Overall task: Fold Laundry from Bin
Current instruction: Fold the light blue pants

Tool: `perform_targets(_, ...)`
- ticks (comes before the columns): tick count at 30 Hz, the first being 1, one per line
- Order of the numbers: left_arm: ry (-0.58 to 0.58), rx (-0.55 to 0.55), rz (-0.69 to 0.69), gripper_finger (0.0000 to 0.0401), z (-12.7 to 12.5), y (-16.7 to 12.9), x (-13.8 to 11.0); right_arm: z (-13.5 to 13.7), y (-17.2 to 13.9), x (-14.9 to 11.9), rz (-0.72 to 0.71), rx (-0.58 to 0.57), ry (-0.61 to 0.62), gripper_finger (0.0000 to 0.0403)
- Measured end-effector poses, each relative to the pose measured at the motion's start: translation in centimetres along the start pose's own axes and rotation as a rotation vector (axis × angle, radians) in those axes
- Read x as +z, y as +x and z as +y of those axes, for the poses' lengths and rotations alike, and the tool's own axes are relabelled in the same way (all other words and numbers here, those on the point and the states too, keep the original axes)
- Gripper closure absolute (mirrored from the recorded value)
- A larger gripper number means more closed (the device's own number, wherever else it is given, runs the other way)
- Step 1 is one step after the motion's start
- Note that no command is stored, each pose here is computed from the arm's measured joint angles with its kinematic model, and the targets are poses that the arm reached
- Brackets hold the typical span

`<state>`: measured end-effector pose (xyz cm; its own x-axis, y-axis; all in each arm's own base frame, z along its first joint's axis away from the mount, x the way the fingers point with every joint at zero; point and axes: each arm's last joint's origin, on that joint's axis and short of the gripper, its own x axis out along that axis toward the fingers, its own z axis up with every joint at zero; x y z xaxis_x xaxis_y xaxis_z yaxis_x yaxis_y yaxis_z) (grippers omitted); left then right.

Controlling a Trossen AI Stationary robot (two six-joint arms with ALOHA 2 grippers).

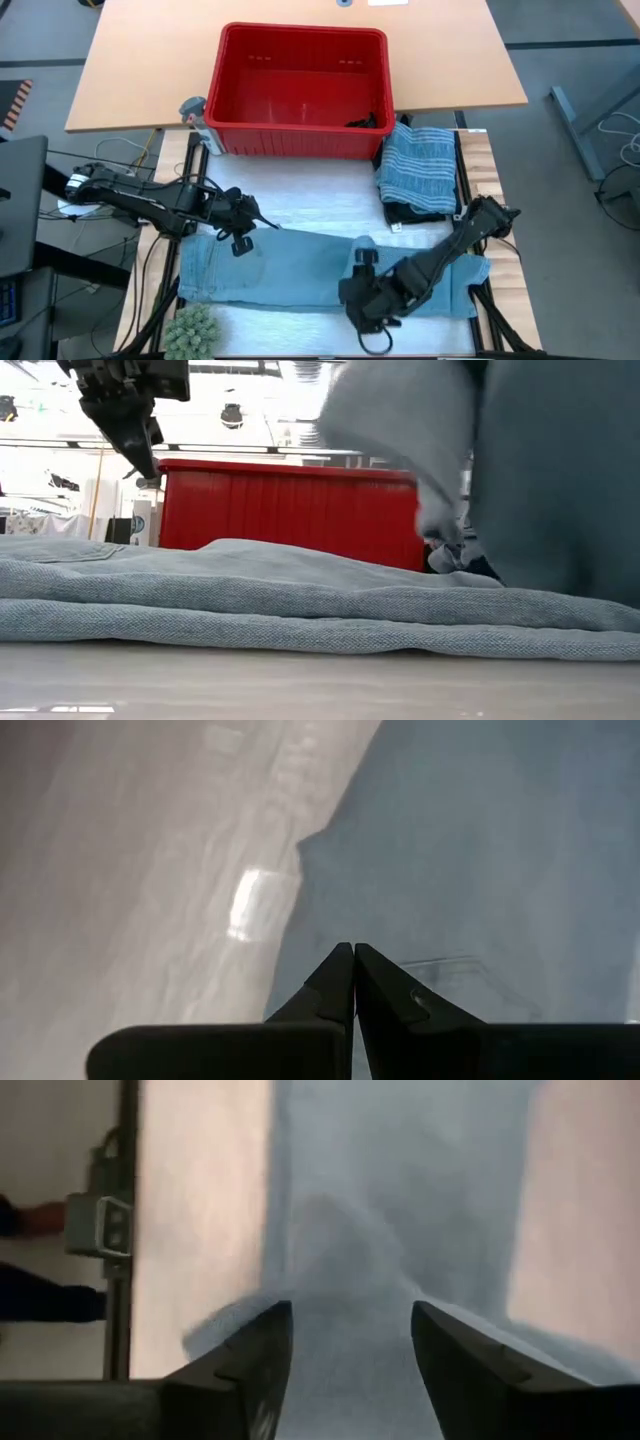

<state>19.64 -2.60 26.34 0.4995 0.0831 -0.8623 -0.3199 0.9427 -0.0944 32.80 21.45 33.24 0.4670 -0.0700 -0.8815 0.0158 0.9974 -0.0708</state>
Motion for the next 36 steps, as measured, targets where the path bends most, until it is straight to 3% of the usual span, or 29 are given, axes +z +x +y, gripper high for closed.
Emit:
perform_targets(3, 0.012, 0.023, -0.008, 0.0401, 0.0, 0.2, 0.1, 1.5, 1.6, -0.3, -0.01, 0.012, -0.07, 0.0162)
perform_targets(7, 0.016, 0.036, 0.0, 0.0401, -0.1, 0.7, 0.2, 2.1, 3.8, -0.8, 0.083, 0.009, -0.056, 0.0161)
perform_targets(12, 0.024, 0.05, 0.029, 0.0401, -0.4, 1.6, 0.4, 1.4, 2.9, -3.5, 0.161, -0.179, 0.043, 0.016)
perform_targets(16, 0.031, 0.063, 0.062, 0.0401, -0.6, 2.5, 0.4, 1.7, 0.8, -3.9, 0.039, -0.18, 0.13, 0.016)
perform_targets(19, 0.046, 0.075, 0.091, 0.0401, -0.7, 3.2, 0.4, 2.2, 0.9, -3.5, 0.013, -0.122, 0.089, 0.016)
perform_targets(22, 0.078, 0.067, 0.134, 0.0401, -0.9, 4.1, 0.4, 1.7, 1.6, -4.9, 0.103, -0.242, 0.09, 0.0161)
perform_targets(25, 0.096, 0.06, 0.163, 0.0401, -1.1, 4.7, 0.4, 0.6, 1.3, -6.3, 0.089, -0.315, 0.222, 0.0162)
perform_targets(31, 0.089, 0.005, 0.12, 0.0401, -1.5, 4.7, 0.8, -1.5, 3.3, -10.3, 0.027, -0.241, 0.41, 0.0162)
perform_targets(36, 0.102, -0.083, 0.073, 0.0401, -1.9, 4.6, 1.4, -4.5, 5.5, -13.2, -0.07, -0.104, 0.498, 0.0163)
